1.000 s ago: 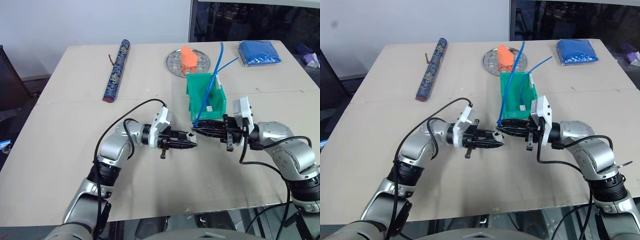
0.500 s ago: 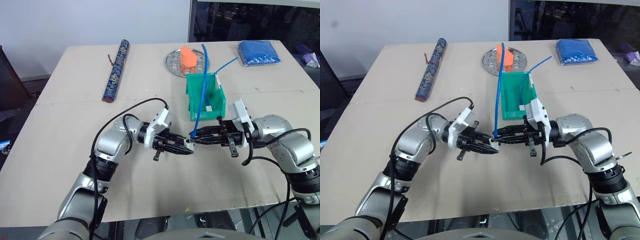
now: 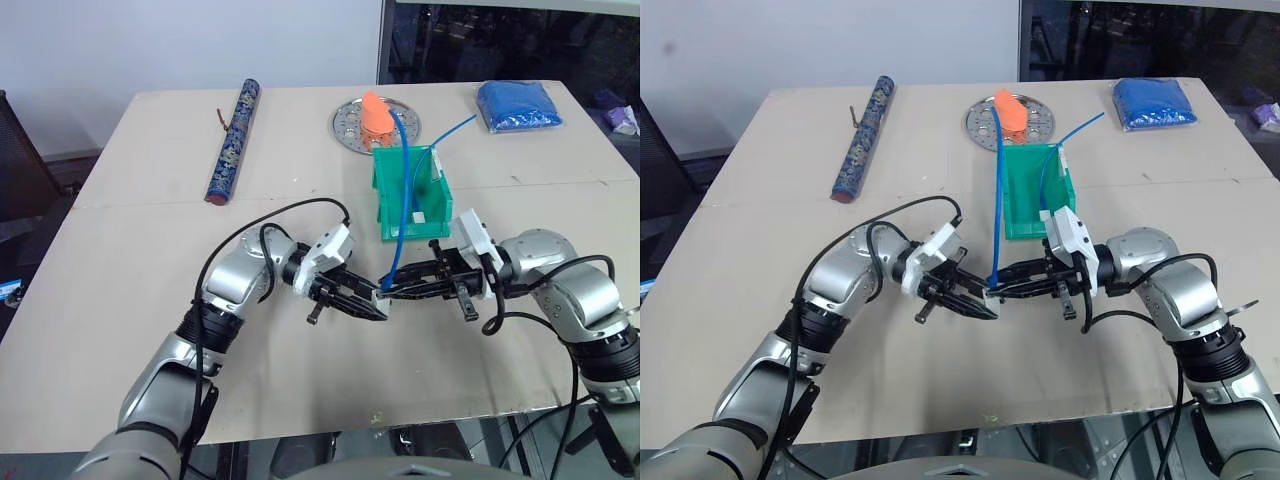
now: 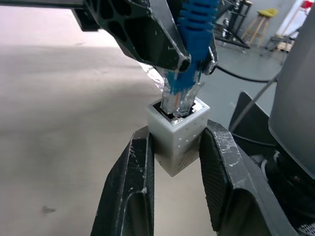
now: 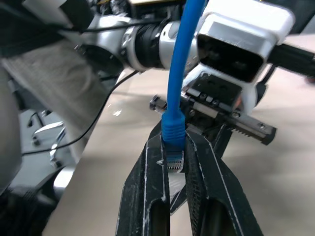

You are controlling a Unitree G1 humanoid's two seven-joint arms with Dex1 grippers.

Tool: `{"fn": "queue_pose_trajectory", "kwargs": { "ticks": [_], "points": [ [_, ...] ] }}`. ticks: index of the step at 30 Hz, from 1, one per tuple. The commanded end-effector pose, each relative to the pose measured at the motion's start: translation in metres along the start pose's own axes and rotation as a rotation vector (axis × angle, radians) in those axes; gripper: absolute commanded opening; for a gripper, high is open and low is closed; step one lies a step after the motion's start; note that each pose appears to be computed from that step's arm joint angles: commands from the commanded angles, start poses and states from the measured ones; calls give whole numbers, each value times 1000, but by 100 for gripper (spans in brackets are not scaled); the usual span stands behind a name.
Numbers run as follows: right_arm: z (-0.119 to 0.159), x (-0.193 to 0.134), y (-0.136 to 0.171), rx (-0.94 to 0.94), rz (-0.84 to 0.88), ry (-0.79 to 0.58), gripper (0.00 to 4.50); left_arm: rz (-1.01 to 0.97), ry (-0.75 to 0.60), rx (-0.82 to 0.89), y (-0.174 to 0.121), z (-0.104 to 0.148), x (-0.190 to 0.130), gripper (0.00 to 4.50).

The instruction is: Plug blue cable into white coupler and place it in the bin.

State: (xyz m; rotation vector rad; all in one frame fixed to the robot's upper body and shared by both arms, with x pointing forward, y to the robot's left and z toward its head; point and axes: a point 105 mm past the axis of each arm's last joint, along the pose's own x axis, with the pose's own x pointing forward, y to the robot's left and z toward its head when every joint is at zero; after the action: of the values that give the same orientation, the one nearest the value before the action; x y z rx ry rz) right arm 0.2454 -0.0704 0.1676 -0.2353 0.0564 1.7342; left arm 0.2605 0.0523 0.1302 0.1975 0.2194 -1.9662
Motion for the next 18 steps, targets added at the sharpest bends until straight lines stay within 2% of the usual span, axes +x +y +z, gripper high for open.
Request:
{"fn": "queue_pose_trajectory", "kwargs": {
  "ticks": [1, 8, 16, 18],
  "points": [
    [-15, 2, 13, 83, 83, 77, 0, 2, -22, 134, 4, 29, -8, 71],
    [-42, 8, 21, 181, 127, 132, 0, -3, -54, 234, 9, 48, -4, 71],
    [-95, 4, 50, 363, 214, 260, 0, 18, -224, 321, 11, 92, -2, 71],
    [-92, 6, 51, 330, 217, 229, 0, 15, -235, 321, 10, 97, -2, 71]
  ]
}}
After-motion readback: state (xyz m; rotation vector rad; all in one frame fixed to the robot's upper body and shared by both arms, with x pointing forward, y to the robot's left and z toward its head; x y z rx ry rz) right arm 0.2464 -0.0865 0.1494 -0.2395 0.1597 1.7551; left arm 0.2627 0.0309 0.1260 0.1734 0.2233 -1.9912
